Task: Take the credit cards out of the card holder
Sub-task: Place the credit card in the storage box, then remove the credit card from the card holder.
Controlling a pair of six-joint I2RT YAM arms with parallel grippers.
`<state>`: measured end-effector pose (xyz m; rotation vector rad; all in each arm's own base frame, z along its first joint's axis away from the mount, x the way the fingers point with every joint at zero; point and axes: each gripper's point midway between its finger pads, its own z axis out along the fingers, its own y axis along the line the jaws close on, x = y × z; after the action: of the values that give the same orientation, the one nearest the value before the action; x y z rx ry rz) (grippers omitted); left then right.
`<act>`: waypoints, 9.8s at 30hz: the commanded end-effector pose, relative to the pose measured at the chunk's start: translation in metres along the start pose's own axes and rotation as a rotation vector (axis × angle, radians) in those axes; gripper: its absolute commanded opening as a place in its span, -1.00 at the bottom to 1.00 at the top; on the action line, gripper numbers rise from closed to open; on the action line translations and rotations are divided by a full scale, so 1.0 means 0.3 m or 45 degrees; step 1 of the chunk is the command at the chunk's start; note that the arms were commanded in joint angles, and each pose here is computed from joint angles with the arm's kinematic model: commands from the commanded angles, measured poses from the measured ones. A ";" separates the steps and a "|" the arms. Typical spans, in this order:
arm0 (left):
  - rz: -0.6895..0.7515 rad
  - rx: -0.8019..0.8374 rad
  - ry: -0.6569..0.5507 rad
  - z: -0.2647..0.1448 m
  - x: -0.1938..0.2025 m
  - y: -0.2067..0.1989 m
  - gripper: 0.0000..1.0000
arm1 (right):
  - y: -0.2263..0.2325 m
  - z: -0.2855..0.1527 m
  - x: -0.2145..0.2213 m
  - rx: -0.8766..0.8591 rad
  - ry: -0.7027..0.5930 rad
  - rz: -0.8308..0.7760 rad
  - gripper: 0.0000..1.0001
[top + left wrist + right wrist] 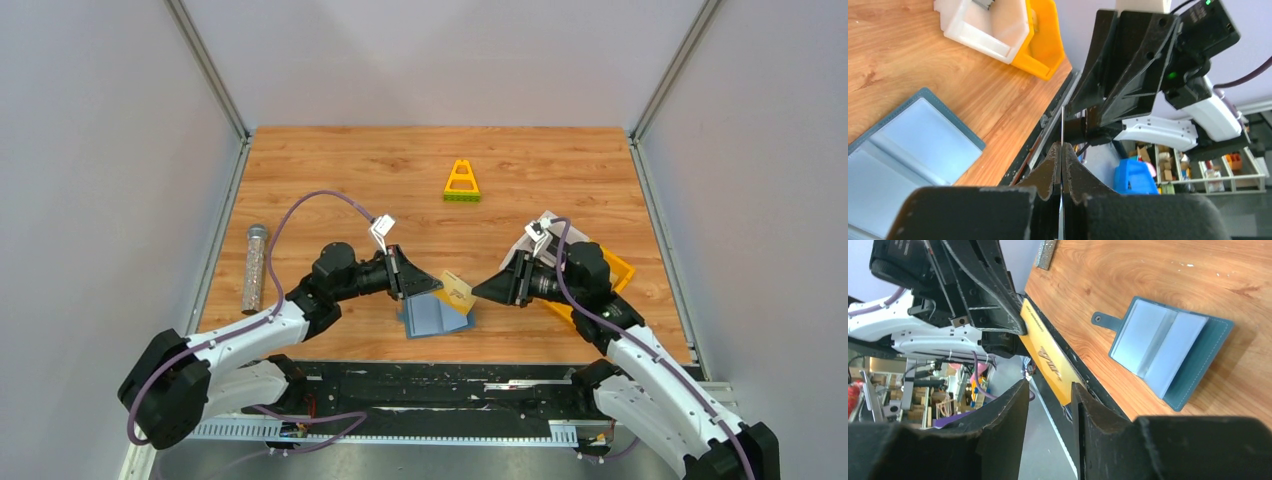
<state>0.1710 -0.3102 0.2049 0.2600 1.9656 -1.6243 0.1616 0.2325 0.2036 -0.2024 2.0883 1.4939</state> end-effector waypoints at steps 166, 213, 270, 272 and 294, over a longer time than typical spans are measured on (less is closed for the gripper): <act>0.032 -0.825 -0.123 -0.288 0.025 0.292 1.00 | -0.848 -0.848 -0.417 1.564 -0.496 0.882 -0.66; 0.095 -0.767 0.205 -0.135 0.148 0.435 -1.00 | -0.216 0.261 0.026 0.796 0.090 0.140 0.13; 0.074 -0.606 0.146 -0.148 0.142 0.328 -1.00 | -0.290 0.431 0.183 0.912 0.272 0.009 0.06; 0.073 -0.605 0.145 -0.148 0.142 0.327 -1.00 | -0.296 0.433 0.187 0.916 0.277 0.010 0.06; 0.079 -0.616 0.146 -0.148 0.142 0.334 -1.00 | -0.399 0.307 0.184 1.204 0.238 -0.001 -0.05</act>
<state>0.1683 -0.2482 0.0929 0.2094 2.3892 -1.0470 0.1914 0.2970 0.0433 -0.0353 2.7309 0.4691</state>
